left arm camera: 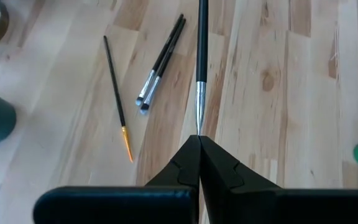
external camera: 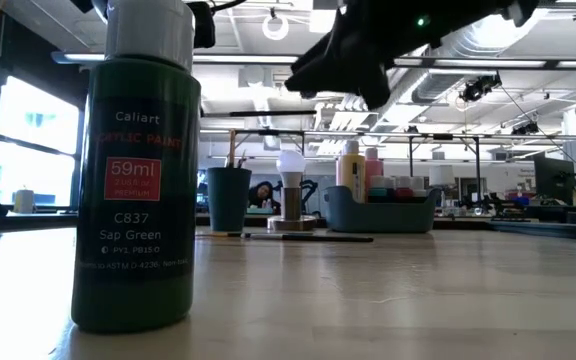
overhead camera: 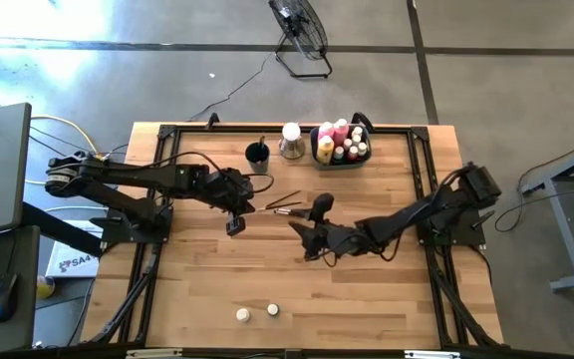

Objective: Pick & Place Paint Supplies
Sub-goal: Put the silver paintbrush into the blue cup

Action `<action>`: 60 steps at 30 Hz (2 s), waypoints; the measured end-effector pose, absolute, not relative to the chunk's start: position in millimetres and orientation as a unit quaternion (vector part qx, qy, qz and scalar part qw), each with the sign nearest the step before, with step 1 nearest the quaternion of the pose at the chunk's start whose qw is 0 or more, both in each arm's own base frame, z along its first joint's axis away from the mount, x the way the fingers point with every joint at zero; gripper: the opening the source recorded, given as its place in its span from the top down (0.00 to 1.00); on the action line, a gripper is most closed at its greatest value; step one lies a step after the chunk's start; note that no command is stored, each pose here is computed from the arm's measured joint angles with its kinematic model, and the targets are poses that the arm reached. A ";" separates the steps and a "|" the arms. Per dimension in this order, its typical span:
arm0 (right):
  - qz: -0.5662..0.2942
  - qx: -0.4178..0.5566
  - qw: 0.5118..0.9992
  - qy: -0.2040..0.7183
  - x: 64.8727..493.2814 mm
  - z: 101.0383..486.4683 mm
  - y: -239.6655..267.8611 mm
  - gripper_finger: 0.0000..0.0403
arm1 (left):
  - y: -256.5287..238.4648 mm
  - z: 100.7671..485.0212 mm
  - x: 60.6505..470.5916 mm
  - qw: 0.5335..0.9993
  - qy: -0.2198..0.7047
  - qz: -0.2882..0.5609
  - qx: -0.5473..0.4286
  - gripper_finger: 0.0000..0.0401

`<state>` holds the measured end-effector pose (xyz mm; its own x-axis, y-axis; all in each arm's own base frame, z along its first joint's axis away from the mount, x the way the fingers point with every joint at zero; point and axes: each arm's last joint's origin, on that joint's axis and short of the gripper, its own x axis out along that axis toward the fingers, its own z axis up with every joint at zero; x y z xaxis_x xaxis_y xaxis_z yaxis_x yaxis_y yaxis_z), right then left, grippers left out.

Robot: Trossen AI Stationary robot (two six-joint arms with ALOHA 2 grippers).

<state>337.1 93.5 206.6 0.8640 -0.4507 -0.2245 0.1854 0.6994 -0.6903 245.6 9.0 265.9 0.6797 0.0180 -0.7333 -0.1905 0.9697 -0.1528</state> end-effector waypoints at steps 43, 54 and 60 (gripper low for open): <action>-0.227 -0.428 0.827 0.284 391.1 186.1 69.8 0.59 | 10.0 264.2 243.4 0.902 0.407 0.080 -0.122 1.00; -0.217 -0.428 0.831 0.283 391.2 185.6 70.2 0.72 | 10.0 264.2 243.4 0.901 0.406 0.081 -0.125 1.00; -0.220 -0.418 0.836 0.281 391.2 185.7 70.2 0.84 | 10.0 264.2 243.4 0.901 0.406 0.081 -0.125 1.00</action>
